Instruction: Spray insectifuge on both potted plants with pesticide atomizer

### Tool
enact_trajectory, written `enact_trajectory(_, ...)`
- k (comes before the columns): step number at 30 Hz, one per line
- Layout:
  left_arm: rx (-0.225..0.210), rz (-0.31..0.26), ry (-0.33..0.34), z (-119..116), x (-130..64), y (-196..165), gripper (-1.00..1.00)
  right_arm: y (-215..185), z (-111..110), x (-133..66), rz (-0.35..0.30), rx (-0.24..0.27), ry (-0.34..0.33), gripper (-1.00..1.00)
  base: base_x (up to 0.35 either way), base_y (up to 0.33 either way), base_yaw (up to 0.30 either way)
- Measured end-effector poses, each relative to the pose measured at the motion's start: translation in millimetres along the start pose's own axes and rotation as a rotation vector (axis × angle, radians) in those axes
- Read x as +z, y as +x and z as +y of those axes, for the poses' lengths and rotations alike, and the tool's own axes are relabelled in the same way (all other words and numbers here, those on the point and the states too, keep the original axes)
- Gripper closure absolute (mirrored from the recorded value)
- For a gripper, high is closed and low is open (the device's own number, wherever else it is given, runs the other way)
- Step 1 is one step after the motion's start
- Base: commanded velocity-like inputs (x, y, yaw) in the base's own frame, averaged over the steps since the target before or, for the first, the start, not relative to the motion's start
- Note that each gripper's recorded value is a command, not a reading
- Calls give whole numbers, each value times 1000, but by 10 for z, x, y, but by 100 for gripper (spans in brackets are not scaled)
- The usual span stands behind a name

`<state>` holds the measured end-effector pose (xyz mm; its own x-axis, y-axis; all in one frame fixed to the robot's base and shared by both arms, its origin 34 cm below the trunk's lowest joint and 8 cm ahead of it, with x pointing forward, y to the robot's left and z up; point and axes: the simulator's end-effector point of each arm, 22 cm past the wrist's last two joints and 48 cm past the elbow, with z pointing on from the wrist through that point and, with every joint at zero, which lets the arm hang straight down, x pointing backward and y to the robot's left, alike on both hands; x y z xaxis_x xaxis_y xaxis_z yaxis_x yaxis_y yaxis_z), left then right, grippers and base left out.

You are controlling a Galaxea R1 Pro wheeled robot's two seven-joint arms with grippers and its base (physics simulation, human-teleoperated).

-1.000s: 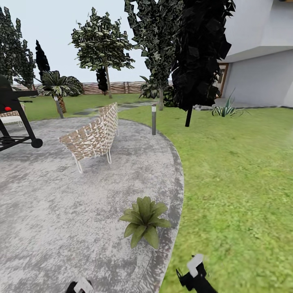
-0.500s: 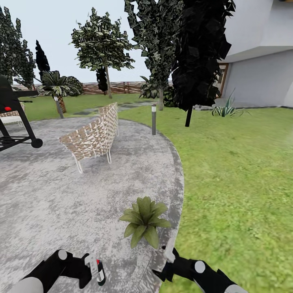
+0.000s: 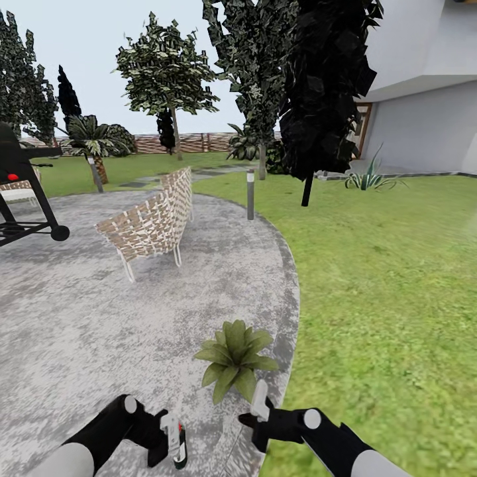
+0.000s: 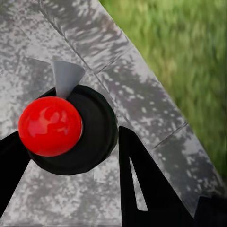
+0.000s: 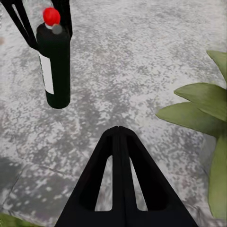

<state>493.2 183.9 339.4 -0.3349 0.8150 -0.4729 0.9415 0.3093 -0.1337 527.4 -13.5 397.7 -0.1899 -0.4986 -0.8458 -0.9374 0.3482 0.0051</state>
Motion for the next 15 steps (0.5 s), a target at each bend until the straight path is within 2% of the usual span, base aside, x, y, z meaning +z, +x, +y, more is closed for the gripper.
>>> enact_trajectory(5,43,-28,17,-102,126,-354,100,-116,88,95,-17,-3,-16,100,0,0,0)
enact_trajectory(10,38,-35,13,-77,142,-523,100,-161,195,176,-4,-45,-43,100,0,0,0)
enact_trajectory(15,51,-47,22,-121,185,-661,100,-205,237,216,-8,-52,-51,100,0,0,0)
